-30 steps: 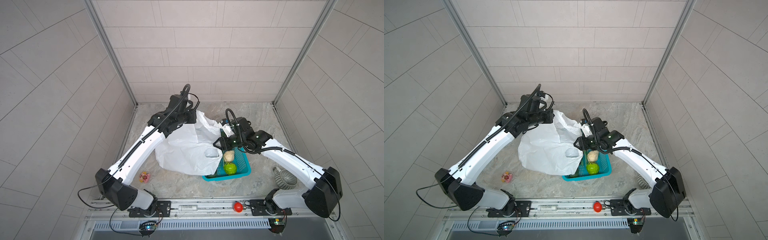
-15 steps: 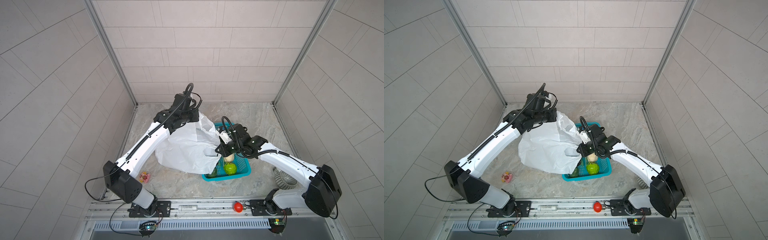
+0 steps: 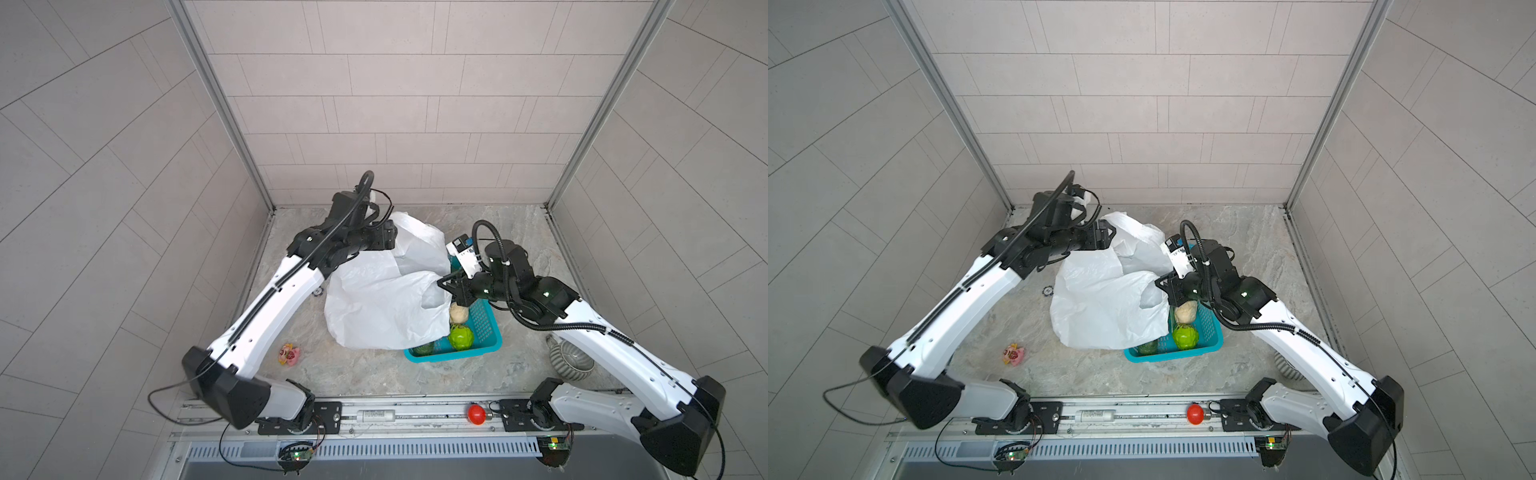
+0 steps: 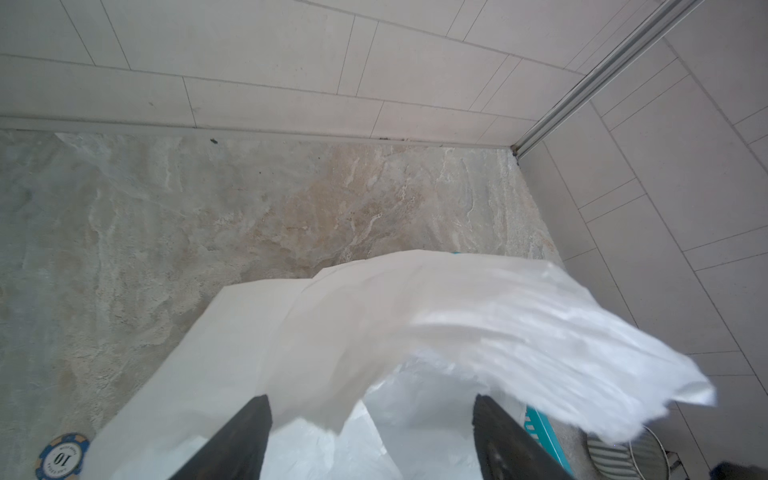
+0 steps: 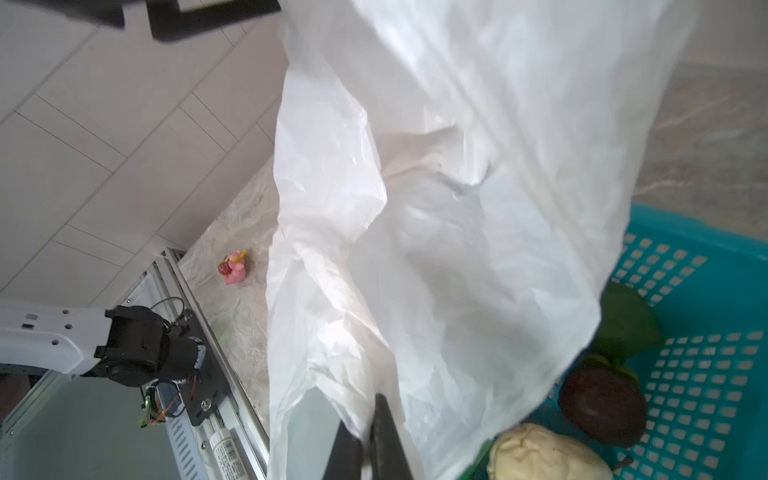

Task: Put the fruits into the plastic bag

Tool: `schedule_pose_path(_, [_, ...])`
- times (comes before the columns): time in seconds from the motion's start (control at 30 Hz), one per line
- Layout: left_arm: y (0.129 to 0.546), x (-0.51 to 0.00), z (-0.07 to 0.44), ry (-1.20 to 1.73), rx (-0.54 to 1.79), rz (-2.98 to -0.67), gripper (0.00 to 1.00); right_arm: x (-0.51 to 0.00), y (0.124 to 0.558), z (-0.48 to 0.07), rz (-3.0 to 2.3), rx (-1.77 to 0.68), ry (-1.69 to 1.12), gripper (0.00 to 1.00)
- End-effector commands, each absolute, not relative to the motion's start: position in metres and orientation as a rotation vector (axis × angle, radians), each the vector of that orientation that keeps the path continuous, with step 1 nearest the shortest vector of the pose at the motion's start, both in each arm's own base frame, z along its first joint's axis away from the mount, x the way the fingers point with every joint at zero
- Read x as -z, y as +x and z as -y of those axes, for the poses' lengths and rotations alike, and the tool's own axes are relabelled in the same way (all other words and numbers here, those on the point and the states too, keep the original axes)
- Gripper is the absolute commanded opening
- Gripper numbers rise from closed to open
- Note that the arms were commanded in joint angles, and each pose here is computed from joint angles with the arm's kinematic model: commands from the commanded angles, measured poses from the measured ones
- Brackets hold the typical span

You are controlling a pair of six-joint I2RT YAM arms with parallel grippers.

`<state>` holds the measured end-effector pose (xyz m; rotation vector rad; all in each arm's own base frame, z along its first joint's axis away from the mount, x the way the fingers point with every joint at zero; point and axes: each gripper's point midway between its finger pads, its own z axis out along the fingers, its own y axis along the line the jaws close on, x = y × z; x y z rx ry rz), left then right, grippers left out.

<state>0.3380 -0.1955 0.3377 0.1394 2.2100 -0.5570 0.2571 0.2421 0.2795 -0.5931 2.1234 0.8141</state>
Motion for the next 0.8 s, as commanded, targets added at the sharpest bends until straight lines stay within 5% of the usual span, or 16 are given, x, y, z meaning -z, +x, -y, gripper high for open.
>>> schedule_pose_path(0.0, [0.297,-0.359,0.19,0.291,0.625,-2.134,0.82,-0.294,0.261,-0.249,-2.07,-0.833,-0.612,0.0])
schedule_pose_path(0.4, [0.249,-0.333,0.243,0.658,0.899,-2.133,0.81,-0.322,0.255,-0.277,-2.02,-0.97,-0.701,0.0])
schedule_pose_path(0.77, [0.245,-0.305,0.273,0.898,0.837,-2.107,0.85,-0.331,0.244,-0.291,-2.011,-1.028,-0.755,0.0])
